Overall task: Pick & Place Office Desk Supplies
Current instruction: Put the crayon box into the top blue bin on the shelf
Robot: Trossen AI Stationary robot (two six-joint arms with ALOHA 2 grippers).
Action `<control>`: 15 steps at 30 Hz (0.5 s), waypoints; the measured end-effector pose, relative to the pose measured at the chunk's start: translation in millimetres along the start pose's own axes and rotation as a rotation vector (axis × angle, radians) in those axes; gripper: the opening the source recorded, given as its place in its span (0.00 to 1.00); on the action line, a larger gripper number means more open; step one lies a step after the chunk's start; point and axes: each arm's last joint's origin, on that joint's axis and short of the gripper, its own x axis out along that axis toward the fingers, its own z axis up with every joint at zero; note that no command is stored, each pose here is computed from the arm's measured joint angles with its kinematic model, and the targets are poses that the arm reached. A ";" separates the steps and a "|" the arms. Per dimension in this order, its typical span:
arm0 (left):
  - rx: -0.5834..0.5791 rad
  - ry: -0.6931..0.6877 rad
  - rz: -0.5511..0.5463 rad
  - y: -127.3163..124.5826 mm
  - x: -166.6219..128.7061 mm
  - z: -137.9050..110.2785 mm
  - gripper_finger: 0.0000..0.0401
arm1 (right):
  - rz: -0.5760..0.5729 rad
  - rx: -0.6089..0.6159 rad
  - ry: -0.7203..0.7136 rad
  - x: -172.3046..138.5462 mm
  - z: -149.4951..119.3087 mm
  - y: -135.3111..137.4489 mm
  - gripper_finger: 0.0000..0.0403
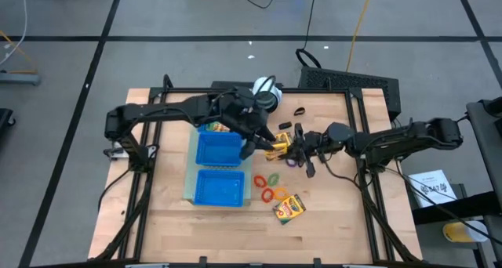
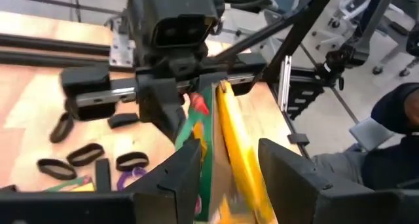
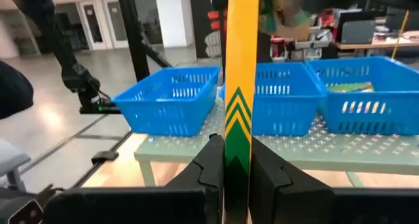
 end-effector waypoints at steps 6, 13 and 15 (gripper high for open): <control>0.029 0.009 -0.001 0.7 2.8 -1.7 0.40 | -0.001 0.003 0.017 1.5 -1.5 -0.6 0.06; 0.026 0.024 0.004 1.4 3.0 -3.3 0.37 | -0.004 0.001 0.017 1.5 -1.4 -0.7 0.06; 0.031 0.021 0.005 1.5 3.0 -3.1 0.34 | -0.004 -0.005 0.021 1.5 -1.9 -0.7 0.06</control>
